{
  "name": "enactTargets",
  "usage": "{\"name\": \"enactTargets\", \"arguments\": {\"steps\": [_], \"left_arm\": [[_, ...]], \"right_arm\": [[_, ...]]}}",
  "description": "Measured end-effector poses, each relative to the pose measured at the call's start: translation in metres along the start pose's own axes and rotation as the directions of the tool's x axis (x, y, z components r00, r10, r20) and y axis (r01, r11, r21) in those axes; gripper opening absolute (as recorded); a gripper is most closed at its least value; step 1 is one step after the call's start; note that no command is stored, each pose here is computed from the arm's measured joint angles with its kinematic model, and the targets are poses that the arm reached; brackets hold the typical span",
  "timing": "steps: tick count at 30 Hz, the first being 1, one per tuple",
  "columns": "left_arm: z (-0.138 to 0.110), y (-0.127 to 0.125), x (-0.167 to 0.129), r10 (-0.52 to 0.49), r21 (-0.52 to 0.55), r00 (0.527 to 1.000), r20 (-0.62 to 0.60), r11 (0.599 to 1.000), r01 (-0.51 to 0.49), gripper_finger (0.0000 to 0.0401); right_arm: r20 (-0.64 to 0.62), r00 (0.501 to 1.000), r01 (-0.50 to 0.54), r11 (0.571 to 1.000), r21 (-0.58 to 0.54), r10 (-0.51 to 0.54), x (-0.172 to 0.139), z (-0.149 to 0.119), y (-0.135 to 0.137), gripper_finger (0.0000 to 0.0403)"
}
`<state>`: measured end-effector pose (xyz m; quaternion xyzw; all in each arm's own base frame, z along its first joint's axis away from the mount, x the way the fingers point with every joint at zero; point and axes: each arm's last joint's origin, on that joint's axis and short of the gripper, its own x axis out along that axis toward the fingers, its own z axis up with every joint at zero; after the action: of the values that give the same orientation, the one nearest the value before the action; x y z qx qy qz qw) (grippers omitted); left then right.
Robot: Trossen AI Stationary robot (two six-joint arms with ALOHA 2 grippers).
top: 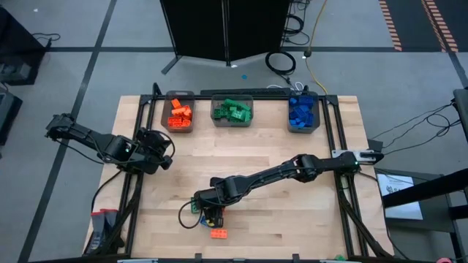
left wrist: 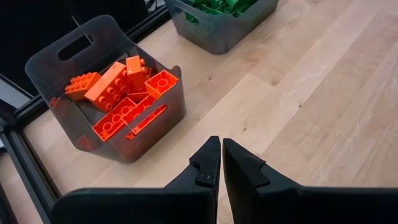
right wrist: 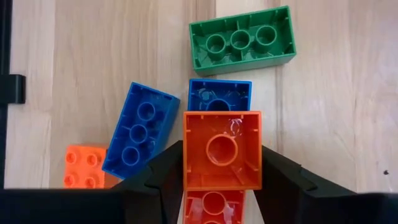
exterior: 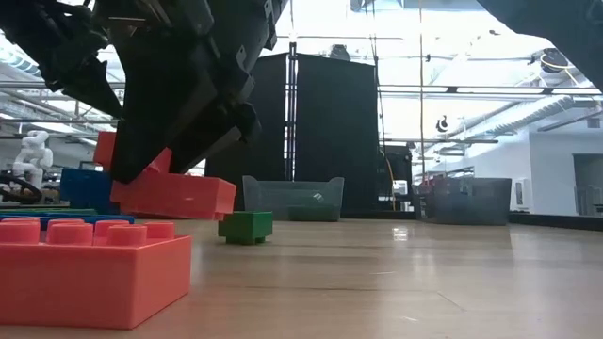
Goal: Sort blocks
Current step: Put the orange game piece into the left black bin
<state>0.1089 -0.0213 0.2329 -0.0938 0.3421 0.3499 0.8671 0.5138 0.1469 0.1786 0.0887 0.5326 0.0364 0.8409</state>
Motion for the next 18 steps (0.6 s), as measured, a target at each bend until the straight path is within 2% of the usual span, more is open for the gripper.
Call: {"name": "enactTargets", "arguments": {"steps": [18], "left_arm": [[0.0000, 0.0000, 0.0000, 0.000, 0.001, 1.000, 0.000, 1.000, 0.000, 0.0023]], "right_arm": [[-0.016, 0.999, -0.046, 0.999, -0.025, 0.046, 0.0018, -0.0005, 0.0008, 0.0159]]}}
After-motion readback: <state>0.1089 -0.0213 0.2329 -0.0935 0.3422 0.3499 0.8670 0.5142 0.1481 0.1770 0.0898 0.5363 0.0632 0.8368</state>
